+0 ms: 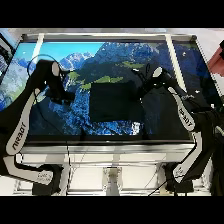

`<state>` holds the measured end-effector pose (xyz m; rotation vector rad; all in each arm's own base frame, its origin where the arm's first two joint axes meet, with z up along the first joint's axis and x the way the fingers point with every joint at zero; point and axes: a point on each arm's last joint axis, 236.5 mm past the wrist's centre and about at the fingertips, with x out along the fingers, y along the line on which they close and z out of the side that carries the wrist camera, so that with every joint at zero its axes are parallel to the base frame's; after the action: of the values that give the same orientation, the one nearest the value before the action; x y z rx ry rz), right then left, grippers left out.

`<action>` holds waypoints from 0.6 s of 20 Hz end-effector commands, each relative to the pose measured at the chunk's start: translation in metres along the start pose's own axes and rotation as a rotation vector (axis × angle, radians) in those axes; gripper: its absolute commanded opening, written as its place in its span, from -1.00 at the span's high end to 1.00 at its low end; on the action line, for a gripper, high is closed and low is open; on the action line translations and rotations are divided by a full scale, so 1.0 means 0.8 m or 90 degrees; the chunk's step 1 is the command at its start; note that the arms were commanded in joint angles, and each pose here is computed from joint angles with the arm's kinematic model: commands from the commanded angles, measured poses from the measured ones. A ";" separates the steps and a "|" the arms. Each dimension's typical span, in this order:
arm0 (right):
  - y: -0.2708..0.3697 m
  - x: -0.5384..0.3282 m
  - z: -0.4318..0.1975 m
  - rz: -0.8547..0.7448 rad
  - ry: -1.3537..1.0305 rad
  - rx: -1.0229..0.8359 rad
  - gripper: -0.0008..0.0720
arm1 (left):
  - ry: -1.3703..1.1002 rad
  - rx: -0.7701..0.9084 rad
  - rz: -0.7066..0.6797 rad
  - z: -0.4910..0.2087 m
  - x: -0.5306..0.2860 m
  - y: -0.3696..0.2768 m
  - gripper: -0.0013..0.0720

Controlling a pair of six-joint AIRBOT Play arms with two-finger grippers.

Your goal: Fold the clothes and pants, and hang the long-sleeved shirts on hangers.

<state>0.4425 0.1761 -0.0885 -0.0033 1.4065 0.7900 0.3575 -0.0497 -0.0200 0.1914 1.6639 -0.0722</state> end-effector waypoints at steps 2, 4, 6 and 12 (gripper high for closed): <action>-0.099 -0.068 -0.024 -0.119 0.016 0.083 0.90 | 0.054 0.007 0.022 -0.042 0.043 0.009 -0.17; -0.169 -0.132 -0.068 -0.179 0.040 0.142 0.90 | 0.058 0.007 0.021 -0.045 0.045 0.009 -0.17; -0.242 -0.197 -0.140 -0.245 0.063 0.260 0.90 | 0.053 0.008 0.021 -0.042 0.045 0.008 -0.17; -0.349 -0.315 -0.374 -0.252 -0.015 0.696 0.90 | 0.017 0.008 0.020 -0.026 0.046 0.008 -0.17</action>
<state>0.3976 -0.2088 -0.0583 0.3137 1.5809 -0.0936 0.3310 -0.0370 -0.0527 0.2293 1.7066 -0.0544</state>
